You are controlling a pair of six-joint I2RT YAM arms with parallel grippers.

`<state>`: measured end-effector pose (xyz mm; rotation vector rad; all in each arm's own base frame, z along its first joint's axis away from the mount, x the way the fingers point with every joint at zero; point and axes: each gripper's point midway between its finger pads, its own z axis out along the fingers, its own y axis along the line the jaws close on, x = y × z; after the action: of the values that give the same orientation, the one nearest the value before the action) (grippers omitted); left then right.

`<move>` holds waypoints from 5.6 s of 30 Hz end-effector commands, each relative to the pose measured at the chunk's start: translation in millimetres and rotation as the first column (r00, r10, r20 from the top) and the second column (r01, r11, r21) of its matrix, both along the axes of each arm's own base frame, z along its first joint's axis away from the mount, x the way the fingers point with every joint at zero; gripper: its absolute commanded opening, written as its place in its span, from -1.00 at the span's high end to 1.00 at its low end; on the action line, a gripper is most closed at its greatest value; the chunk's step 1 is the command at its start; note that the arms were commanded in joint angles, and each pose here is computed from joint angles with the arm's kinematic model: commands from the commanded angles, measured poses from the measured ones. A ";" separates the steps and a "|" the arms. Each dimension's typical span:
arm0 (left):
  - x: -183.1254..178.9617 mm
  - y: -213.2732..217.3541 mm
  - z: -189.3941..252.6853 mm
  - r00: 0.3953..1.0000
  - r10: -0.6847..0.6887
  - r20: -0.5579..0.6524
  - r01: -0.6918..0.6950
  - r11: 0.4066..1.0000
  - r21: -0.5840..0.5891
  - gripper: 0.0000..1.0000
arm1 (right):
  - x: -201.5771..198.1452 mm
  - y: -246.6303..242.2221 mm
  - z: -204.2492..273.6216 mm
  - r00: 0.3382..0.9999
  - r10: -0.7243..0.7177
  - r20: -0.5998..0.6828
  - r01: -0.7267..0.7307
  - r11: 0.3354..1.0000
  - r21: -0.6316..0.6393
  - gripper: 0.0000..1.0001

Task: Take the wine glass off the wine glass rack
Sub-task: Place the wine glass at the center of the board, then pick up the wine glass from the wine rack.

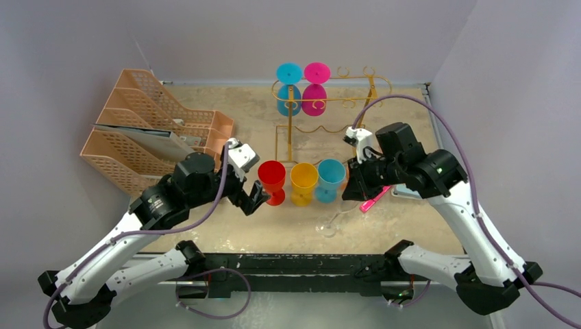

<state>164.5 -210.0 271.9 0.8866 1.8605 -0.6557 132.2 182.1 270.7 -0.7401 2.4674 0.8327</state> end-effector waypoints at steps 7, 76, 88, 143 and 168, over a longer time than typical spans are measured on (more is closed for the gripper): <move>6.6 6.6 54.8 0.993 0.115 0.011 -0.113 0.984 -0.135 -1.00 | 6.6 -46.0 -17.7 0.991 -0.027 0.128 0.054 0.975 -0.217 1.00; 49.1 54.2 24.7 0.929 0.360 -0.090 -0.361 0.933 0.002 -1.00 | 41.2 -22.3 -62.8 0.963 -0.053 0.263 0.130 0.950 -0.283 0.76; 49.5 53.5 24.1 0.928 0.362 -0.092 -0.363 0.932 -0.004 -1.00 | 44.0 -23.6 -63.3 0.960 -0.054 0.274 0.137 0.947 -0.292 0.63; 23.9 31.0 9.9 0.971 0.179 -0.158 -0.186 0.982 -0.035 -1.00 | 254.4 15.5 163.0 0.678 -0.713 0.181 0.583 0.671 0.459 -0.07; 26.1 30.6 3.3 0.967 0.187 -0.174 -0.193 0.981 -0.020 -1.00 | 331.8 14.5 126.4 0.632 -0.768 0.108 0.646 0.598 0.474 0.21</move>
<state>187.4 -177.0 274.1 0.6242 2.0685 -0.6561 452.8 191.6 384.2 0.3001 1.9788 0.7291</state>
